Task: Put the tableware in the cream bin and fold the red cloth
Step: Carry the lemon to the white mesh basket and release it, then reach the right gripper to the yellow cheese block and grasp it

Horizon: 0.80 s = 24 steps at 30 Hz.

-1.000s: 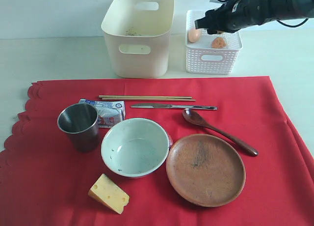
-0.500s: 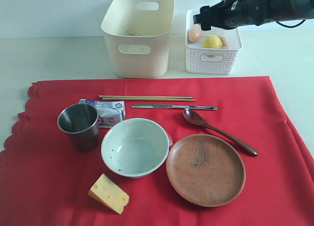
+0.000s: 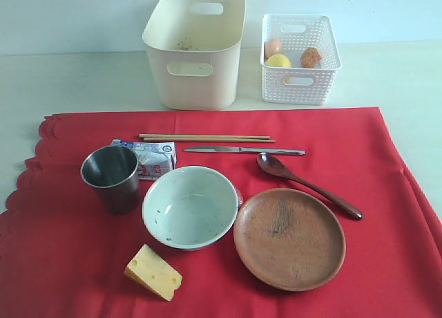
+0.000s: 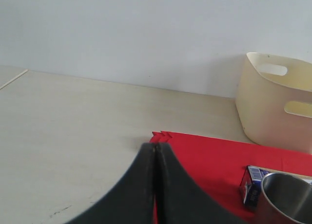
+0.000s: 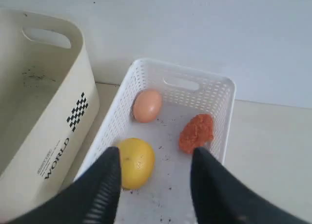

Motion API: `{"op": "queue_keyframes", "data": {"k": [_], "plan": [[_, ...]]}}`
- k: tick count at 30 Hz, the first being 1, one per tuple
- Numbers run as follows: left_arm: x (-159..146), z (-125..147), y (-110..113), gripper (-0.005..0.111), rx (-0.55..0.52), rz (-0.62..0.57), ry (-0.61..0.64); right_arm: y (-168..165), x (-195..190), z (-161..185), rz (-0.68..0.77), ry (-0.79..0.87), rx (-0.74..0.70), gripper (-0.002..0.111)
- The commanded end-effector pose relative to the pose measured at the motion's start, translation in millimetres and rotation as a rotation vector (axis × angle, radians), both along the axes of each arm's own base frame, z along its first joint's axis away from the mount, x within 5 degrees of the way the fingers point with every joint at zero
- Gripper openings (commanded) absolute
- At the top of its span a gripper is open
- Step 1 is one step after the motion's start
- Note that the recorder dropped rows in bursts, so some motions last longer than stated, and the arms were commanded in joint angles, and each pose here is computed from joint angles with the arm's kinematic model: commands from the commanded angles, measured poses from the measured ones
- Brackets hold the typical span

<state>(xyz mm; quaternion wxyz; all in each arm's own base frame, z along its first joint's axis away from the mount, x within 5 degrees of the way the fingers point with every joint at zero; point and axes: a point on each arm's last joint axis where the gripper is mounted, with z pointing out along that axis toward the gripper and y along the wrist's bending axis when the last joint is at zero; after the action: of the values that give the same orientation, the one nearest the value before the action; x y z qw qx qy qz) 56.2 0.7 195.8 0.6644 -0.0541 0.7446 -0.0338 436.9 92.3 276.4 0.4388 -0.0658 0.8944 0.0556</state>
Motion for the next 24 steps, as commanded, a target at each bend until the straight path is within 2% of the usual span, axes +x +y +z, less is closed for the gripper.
{"op": "queue_keyframes", "data": {"k": [1, 4, 7, 12, 16, 21, 24], "plan": [[0, -1, 0, 0.0, 0.002, 0.001, -0.004, 1, -22, 32, 0.033, 0.017, -0.018, 0.023], [0, -1, 0, 0.0, 0.002, 0.001, -0.004, 15, -39, 46, 0.121, 0.043, -0.049, 0.008], [0, -1, 0, 0.0, 0.002, 0.001, -0.004, 35, -59, 56, 0.213, 0.09, -0.049, 0.0], [0, -1, 0, 0.0, 0.002, 0.001, -0.004, 85, -106, 71, 0.384, 0.166, -0.068, 0.0], [0, -1, 0, 0.0, 0.002, 0.001, -0.004, 137, -160, 80, 0.576, 0.232, -0.096, 0.0], [0, -1, 0, 0.0, 0.002, 0.001, -0.004, 192, -225, 69, 0.78, 0.29, -0.164, 0.003], [0, -1, 0, 0.0, 0.002, 0.001, -0.004, 207, -256, 47, 0.811, 0.351, -0.216, 0.01]]}}
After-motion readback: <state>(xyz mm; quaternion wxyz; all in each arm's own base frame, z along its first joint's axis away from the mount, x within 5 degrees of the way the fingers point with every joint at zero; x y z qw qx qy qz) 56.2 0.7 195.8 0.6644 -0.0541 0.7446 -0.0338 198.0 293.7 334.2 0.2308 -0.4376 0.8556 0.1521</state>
